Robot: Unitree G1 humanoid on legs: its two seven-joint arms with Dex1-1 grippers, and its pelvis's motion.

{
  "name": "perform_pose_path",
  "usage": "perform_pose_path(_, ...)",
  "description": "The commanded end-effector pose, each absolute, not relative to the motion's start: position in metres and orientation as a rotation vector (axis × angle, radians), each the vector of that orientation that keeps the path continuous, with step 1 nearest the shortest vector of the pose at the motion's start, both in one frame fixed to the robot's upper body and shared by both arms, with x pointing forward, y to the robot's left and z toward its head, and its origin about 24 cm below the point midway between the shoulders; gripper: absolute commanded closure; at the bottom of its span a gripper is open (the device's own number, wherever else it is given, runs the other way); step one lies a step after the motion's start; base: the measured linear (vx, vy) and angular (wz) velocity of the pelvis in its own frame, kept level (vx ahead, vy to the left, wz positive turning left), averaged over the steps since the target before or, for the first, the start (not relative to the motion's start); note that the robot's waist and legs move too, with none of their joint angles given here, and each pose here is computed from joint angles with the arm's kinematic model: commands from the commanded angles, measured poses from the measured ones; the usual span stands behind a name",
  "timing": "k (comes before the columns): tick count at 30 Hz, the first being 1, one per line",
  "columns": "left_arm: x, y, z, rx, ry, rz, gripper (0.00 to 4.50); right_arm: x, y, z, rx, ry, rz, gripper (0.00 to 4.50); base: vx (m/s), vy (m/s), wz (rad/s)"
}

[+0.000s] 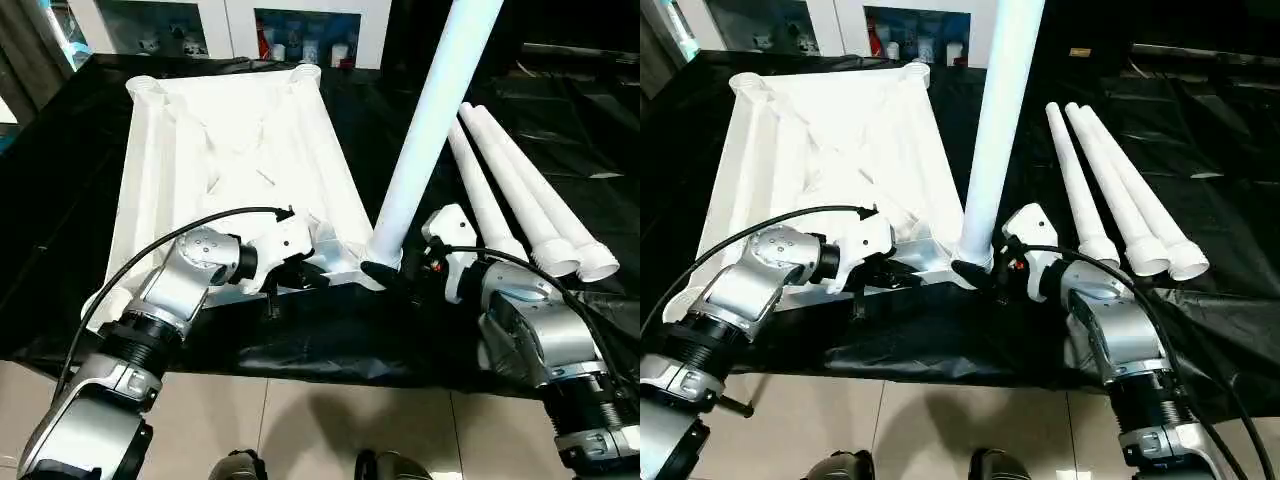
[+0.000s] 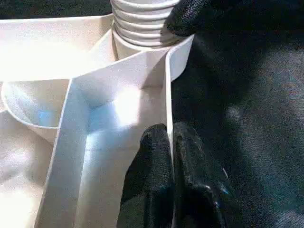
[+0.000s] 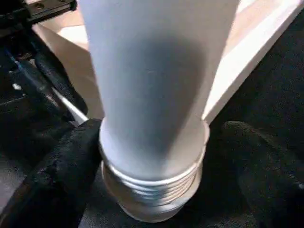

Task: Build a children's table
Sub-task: Rotate leg to tighten

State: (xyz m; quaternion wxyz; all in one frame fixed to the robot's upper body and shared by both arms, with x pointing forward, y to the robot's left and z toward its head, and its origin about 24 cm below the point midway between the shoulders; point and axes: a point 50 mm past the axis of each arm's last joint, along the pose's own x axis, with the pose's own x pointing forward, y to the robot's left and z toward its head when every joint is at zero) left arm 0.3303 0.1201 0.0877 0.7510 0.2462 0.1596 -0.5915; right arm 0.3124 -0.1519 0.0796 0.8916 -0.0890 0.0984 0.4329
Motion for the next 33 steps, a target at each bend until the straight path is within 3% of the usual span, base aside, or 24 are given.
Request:
perform_pose_path(1, 0.327, 0.114, 0.091, 0.529, 0.315, -1.35, 4.5, 0.312, -0.153, 0.077, -0.184, 0.222, 0.908, 0.61, 0.0, 0.0, 0.0)
perform_pose_path(11, 0.327, 0.114, 0.09, 0.531, 0.316, -1.354, 4.5, 0.311, -0.15, 0.073, -0.17, 0.238, 0.93, 1.55, 0.0, 0.0, 0.0)
perform_pose_path(18, 0.327, 0.114, 0.09, 0.53, 0.32, -1.35, 4.5, 0.307, -0.147, 0.066, -0.143, 0.254, 0.924, 1.71, 0.0, 0.0, 0.0)
perform_pose_path(24, 0.338, 0.106, 0.088, 0.49, 0.323, -1.219, 4.5, 0.315, -0.145, 0.049, -0.096, 0.303, 0.705, 1.73, 0.0, 0.0, 0.0)
perform_pose_path(25, 0.34, 0.104, 0.087, 0.486, 0.324, -1.199, 4.5, 0.317, -0.145, 0.046, -0.079, 0.309, 0.666, 1.73, 0.0, 0.0, 0.0)
perform_pose_path(26, 0.347, 0.095, 0.085, 0.47, 0.33, -1.12, 4.5, 0.322, -0.144, 0.037, -0.012, 0.336, 0.521, 1.74, 0.0, 0.0, 0.0)
perform_pose_path(28, 0.349, 0.09, 0.084, 0.461, 0.331, -1.085, 4.5, 0.325, -0.142, 0.033, 0.02, 0.351, 0.459, 1.74, 0.0, 0.0, 0.0)
perform_pose_path(30, 0.356, 0.07, 0.082, 0.397, 0.336, -0.987, 4.5, 0.329, -0.13, 0.023, 0.066, 0.383, 0.358, 1.74, 0.0, 0.0, 0.0)
perform_pose_path(33, 0.354, 0.05, 0.079, 0.404, 0.34, -0.974, 4.5, 0.333, -0.114, 0.019, 0.036, 0.406, 0.314, 1.74, 0.0, 0.0, 0.0)
